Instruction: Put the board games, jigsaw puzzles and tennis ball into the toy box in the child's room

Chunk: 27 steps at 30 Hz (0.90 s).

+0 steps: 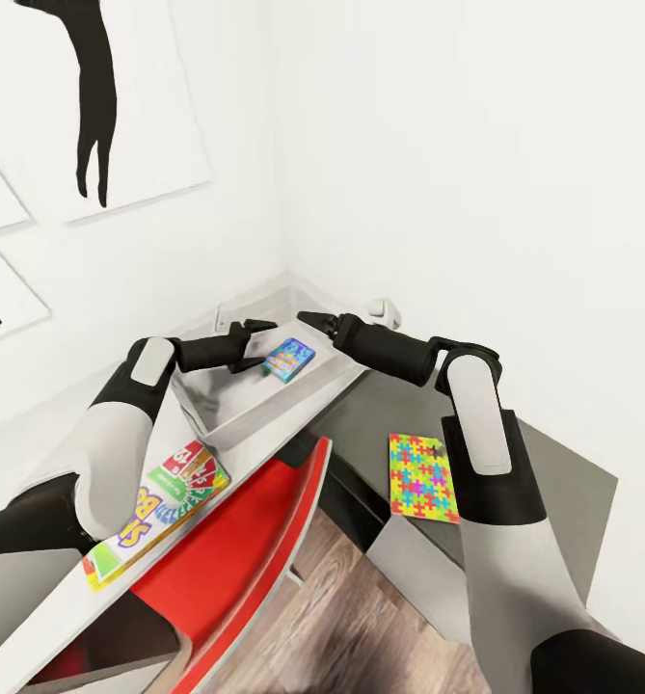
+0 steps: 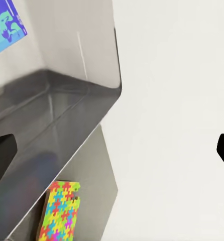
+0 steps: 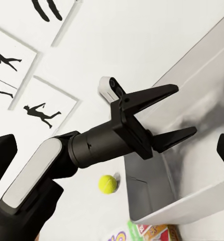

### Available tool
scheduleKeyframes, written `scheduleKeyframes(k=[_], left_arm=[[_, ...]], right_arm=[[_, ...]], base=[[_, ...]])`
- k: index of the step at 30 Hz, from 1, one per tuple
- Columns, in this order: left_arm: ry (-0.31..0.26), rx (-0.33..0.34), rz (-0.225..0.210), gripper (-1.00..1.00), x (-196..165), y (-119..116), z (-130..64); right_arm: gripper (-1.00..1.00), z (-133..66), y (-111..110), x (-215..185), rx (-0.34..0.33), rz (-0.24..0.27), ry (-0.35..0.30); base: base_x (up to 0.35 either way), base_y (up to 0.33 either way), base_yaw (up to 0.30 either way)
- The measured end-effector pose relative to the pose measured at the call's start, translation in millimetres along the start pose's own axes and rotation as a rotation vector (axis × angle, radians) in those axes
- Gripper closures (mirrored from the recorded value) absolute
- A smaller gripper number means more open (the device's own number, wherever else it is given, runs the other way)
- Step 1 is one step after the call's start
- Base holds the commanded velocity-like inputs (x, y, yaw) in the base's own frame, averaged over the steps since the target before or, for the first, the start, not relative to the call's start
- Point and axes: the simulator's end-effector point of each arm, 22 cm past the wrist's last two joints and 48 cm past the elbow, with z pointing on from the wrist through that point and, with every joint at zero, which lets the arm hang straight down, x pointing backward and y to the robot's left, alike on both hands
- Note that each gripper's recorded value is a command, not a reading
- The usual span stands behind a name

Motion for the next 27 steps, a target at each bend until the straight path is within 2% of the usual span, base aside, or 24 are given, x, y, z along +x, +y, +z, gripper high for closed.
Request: scheduleKeyframes(k=[7,20,27], left_arm=[[-0.010,0.001,0.008,-1.00,-4.6,-5.3,-7.0],[-0.022,0.021,0.017,-1.00,-7.7,-21.4,-14.1],[-0.027,0.033,0.022,-1.00,-8.5,-30.6,-17.4]], right_arm=[[-1.00,-2.5,6.6,-3.2,-0.005,-0.008,-0.006],[-1.00,-7.1,18.4,-8.3,-0.013,-0.024,-0.015],[-1.00,-9.7,24.8,-11.3,-0.018,-0.032,-0.021]], base=[[-0.131,0.101,-0.090],[-0.021,0.014,-0.090],[-0.120,0.070,-0.090]])
